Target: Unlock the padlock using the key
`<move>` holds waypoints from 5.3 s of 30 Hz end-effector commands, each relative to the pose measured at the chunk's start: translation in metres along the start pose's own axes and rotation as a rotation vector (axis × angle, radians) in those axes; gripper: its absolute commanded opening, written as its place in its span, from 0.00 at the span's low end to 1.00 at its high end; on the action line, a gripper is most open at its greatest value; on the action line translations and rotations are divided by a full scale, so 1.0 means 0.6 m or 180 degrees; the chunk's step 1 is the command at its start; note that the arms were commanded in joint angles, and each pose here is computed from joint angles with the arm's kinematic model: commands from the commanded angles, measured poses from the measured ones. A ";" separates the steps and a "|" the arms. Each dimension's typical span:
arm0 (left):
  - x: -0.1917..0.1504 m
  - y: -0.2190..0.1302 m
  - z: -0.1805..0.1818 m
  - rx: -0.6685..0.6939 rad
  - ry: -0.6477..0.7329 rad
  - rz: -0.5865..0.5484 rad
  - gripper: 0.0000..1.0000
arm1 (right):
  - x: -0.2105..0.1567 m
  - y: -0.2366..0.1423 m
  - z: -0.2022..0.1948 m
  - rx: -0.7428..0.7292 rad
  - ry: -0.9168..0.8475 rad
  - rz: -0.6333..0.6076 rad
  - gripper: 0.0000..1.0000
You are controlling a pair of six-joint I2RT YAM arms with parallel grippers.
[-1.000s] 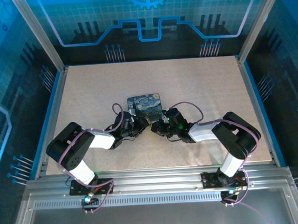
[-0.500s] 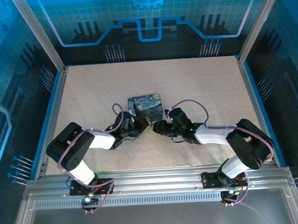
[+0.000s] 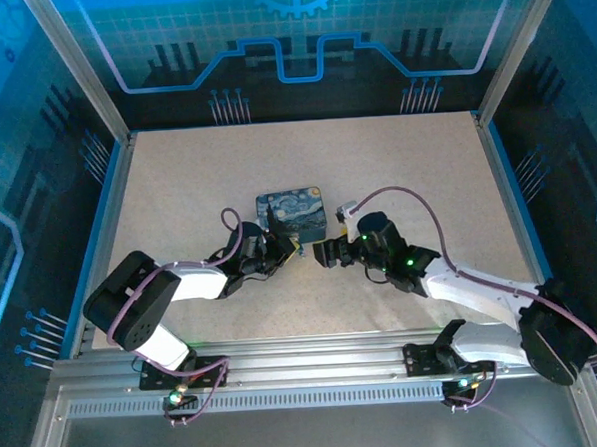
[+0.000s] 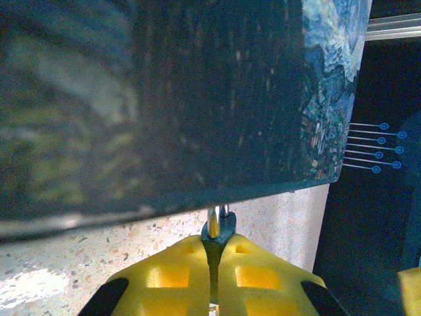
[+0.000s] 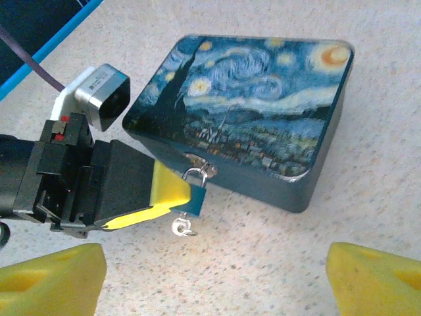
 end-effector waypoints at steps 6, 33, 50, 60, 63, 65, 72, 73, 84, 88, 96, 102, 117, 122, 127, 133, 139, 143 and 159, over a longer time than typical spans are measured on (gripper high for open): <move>0.007 -0.012 -0.019 -0.0006 -0.0025 -0.0058 0.00 | 0.016 -0.026 0.023 0.0026 -0.1535 -0.0385 0.94; 0.011 -0.025 -0.034 -0.0010 -0.0189 -0.0085 0.00 | -0.074 0.040 0.076 -0.0185 -0.3793 -0.0463 0.98; 0.011 -0.023 -0.039 -0.0042 -0.0235 -0.0040 0.00 | -0.108 0.096 0.087 -0.0139 -0.3574 -0.0380 0.86; 0.010 -0.022 -0.039 -0.0047 -0.0252 -0.0028 0.00 | -0.111 0.122 0.087 -0.0182 -0.3479 -0.0339 0.70; 0.010 -0.023 -0.039 -0.0045 -0.0253 -0.0029 0.00 | -0.110 0.126 0.084 -0.0226 -0.3443 -0.0333 0.59; 0.009 -0.022 -0.038 -0.0040 -0.0256 -0.0020 0.00 | -0.109 0.128 0.081 -0.0250 -0.3421 -0.0319 0.53; 0.010 -0.020 -0.040 -0.0052 -0.0253 -0.0004 0.00 | -0.108 0.135 0.074 -0.0315 -0.3365 -0.0290 0.41; 0.011 -0.019 -0.040 -0.0052 -0.0252 -0.0003 0.00 | -0.108 0.137 0.074 -0.0321 -0.3360 -0.0286 0.38; 0.010 -0.017 -0.039 -0.0046 -0.0258 0.0015 0.00 | -0.105 0.146 0.070 -0.0431 -0.3292 -0.0304 0.25; 0.010 -0.017 -0.039 -0.0049 -0.0260 0.0010 0.00 | -0.104 0.148 0.069 -0.0469 -0.3272 -0.0316 0.21; 0.008 -0.017 -0.039 -0.0049 -0.0261 0.0030 0.00 | -0.099 0.151 0.066 -0.0538 -0.3176 -0.0366 0.16; 0.008 -0.017 -0.039 -0.0052 -0.0257 0.0029 0.00 | -0.100 0.154 0.062 -0.0588 -0.3147 -0.0357 0.09; 0.006 -0.016 -0.037 -0.0045 -0.0264 0.0031 0.00 | -0.099 0.152 0.057 -0.0687 -0.2948 -0.0390 0.00; 0.005 -0.016 -0.038 -0.0049 -0.0258 0.0034 0.00 | -0.096 0.150 0.058 -0.0671 -0.2756 -0.0429 0.00; 0.004 -0.016 -0.038 -0.0045 -0.0255 0.0038 0.00 | -0.094 0.150 0.060 -0.0613 -0.2533 -0.0440 0.00; 0.004 -0.016 -0.037 -0.0041 -0.0255 0.0029 0.00 | -0.091 0.152 0.059 -0.0578 -0.2264 -0.0409 0.00; 0.003 -0.016 -0.036 -0.0039 -0.0259 0.0033 0.00 | -0.086 0.149 0.052 -0.0426 -0.1866 -0.0324 0.00; 0.003 -0.015 -0.036 -0.0041 -0.0259 0.0036 0.00 | -0.083 0.150 0.043 -0.0358 -0.1643 -0.0279 0.00; 0.003 -0.013 -0.035 -0.0002 -0.0237 0.0040 0.02 | -0.086 0.156 0.033 -0.0228 -0.1345 -0.0095 0.00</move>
Point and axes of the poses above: each hand's point on the last joint's axis, 136 mm out from that joint toward the fingers, its own y axis out along the fingers, its own z axis along the line the jaws close on, x = y × z, the point moved 8 cm from there along -y, back along the fingers, and after that the axes turned 7 degrees about y, right-handed, at the moved point
